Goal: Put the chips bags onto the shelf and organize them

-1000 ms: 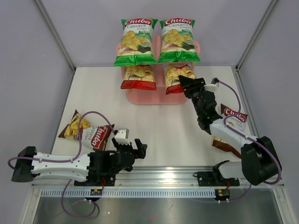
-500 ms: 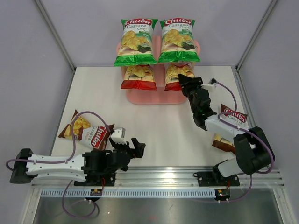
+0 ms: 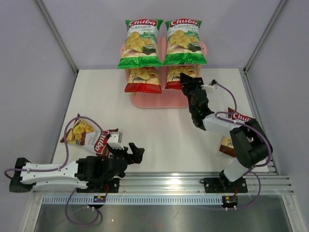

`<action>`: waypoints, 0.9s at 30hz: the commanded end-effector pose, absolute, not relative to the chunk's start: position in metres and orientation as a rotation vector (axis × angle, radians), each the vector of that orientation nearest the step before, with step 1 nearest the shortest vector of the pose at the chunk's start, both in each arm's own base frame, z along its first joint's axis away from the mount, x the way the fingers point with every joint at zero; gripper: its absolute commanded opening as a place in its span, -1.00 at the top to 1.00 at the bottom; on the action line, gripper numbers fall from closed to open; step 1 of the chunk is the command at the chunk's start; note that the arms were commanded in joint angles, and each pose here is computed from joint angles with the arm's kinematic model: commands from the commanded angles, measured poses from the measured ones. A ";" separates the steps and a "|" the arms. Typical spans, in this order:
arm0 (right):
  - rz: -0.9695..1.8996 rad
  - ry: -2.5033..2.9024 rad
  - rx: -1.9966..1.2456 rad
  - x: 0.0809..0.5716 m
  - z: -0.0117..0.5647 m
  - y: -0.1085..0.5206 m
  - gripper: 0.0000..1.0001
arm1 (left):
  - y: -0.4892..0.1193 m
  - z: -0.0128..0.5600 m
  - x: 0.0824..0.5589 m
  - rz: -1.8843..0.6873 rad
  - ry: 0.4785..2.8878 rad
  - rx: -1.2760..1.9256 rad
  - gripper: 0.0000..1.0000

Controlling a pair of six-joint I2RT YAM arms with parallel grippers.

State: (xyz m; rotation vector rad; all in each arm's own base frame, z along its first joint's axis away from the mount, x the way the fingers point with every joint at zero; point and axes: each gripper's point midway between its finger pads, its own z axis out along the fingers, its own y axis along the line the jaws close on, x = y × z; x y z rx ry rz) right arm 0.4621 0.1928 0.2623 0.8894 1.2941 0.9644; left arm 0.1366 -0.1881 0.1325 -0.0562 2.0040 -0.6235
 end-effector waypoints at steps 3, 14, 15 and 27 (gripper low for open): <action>1.016 1.157 0.892 0.470 0.292 0.194 0.45 | -0.177 0.133 0.140 -0.585 1.992 -0.068 -0.98; 1.023 1.241 0.875 0.467 0.265 0.203 0.28 | -0.173 0.131 0.140 -0.593 1.985 -0.077 -0.98; 1.017 1.255 0.868 0.467 0.262 0.204 0.26 | -0.172 0.131 0.140 -0.592 1.986 -0.078 -0.98; 0.988 1.360 0.905 0.453 0.253 0.201 -0.51 | -0.164 0.124 0.137 -0.591 2.005 -0.090 -0.98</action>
